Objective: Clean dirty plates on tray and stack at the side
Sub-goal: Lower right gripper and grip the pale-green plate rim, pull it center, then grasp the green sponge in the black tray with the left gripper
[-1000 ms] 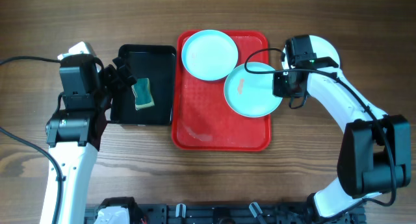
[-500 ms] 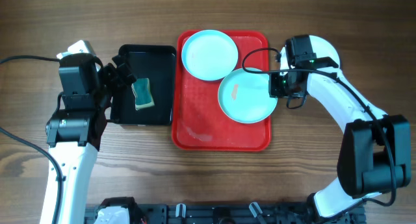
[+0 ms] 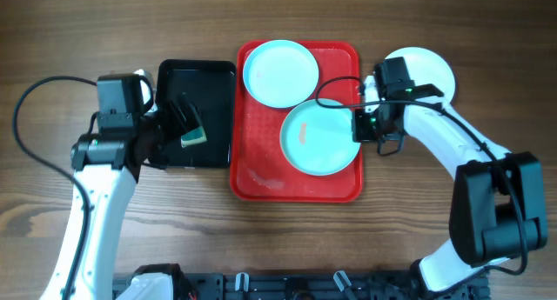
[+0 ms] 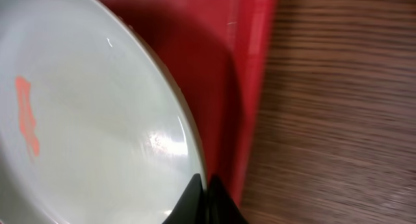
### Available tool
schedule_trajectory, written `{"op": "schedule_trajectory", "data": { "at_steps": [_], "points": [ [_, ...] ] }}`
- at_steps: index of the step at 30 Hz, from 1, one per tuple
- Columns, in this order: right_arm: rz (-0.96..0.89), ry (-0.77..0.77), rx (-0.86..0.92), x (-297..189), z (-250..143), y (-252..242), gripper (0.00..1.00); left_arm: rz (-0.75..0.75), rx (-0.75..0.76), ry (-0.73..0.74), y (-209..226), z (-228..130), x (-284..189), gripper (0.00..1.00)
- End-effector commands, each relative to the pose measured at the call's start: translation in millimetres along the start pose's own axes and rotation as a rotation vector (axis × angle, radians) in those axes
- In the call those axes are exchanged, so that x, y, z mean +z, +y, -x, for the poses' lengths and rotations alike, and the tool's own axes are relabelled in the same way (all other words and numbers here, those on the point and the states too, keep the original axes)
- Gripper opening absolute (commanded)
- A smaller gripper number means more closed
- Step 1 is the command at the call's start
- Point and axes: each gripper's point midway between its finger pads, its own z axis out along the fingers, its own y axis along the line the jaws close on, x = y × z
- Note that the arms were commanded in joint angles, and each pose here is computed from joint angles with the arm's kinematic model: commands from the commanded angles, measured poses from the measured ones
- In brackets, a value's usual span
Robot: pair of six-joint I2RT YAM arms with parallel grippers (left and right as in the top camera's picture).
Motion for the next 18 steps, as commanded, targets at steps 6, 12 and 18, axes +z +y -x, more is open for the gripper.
{"op": "schedule_trajectory", "data": {
  "at_steps": [6,12,18],
  "points": [
    [0.036,0.016,-0.093,8,-7,27,0.04,0.155,0.029,0.1,28,-10,48,1.0],
    [0.037,0.013,-0.101,8,-7,27,0.04,0.139,0.182,0.12,11,-16,84,0.87],
    [0.038,0.013,-0.121,8,-7,27,0.04,0.204,0.24,0.089,14,-12,107,0.75]
  ]
}}
